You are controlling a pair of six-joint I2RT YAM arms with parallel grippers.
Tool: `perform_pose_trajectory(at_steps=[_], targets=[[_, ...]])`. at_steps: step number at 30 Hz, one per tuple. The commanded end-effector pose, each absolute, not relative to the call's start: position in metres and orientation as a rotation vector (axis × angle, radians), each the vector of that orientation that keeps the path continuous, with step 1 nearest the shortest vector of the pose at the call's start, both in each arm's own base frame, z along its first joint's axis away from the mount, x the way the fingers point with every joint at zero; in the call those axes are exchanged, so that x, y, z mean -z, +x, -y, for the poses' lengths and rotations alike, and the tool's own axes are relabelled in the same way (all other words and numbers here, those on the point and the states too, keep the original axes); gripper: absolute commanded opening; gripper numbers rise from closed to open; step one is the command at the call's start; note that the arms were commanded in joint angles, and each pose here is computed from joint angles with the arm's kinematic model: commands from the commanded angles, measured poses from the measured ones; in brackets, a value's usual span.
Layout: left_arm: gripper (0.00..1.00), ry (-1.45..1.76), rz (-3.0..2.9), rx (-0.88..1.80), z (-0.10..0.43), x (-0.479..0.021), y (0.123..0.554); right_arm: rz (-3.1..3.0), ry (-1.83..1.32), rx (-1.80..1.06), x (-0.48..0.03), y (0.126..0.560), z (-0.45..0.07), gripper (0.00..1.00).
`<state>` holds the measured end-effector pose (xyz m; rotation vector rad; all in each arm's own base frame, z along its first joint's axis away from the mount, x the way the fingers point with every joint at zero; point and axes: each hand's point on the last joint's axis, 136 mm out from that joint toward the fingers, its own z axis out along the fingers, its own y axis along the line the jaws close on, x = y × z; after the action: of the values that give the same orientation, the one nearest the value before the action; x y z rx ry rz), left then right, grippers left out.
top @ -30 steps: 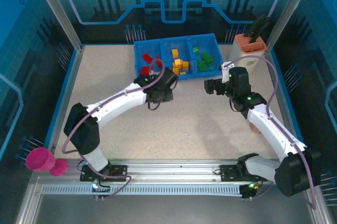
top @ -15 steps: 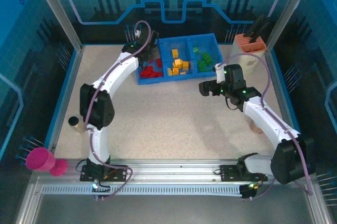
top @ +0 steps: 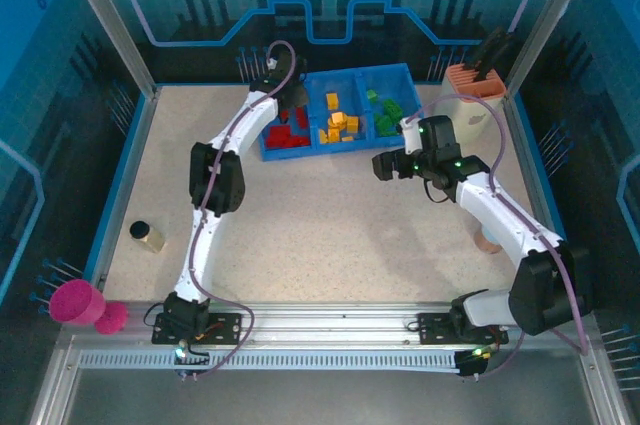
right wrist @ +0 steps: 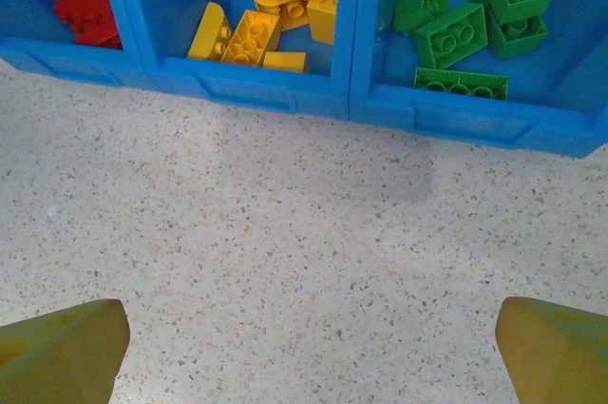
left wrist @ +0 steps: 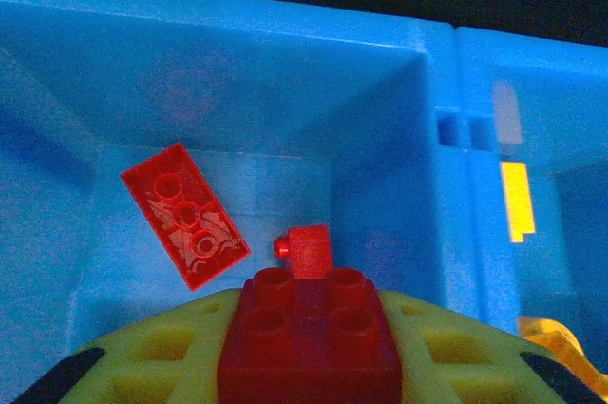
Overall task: Sort the legos into containers by color
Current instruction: Place the lego in the container.
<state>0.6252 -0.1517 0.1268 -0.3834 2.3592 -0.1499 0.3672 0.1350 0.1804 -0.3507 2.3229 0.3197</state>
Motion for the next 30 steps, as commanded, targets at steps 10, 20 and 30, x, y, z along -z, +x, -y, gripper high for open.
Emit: perform_pose_trajectory(at_steps=[10, 20, 30], targets=[[0.26, -0.499, -2.370, 0.199, 0.134, -0.094, 0.649, -2.326, -0.395, -0.269, -0.190, 0.366, -0.153, 1.00], [0.41, -0.532, -2.378, 0.227, 0.125, -0.080, 0.654, -2.337, -0.430, -0.231, -0.193, 0.367, -0.161, 1.00], [0.68, -0.422, -2.259, 0.252, 0.121, -0.165, 0.654, -2.328, -0.418, -0.179, -0.200, 0.367, -0.165, 1.00]])
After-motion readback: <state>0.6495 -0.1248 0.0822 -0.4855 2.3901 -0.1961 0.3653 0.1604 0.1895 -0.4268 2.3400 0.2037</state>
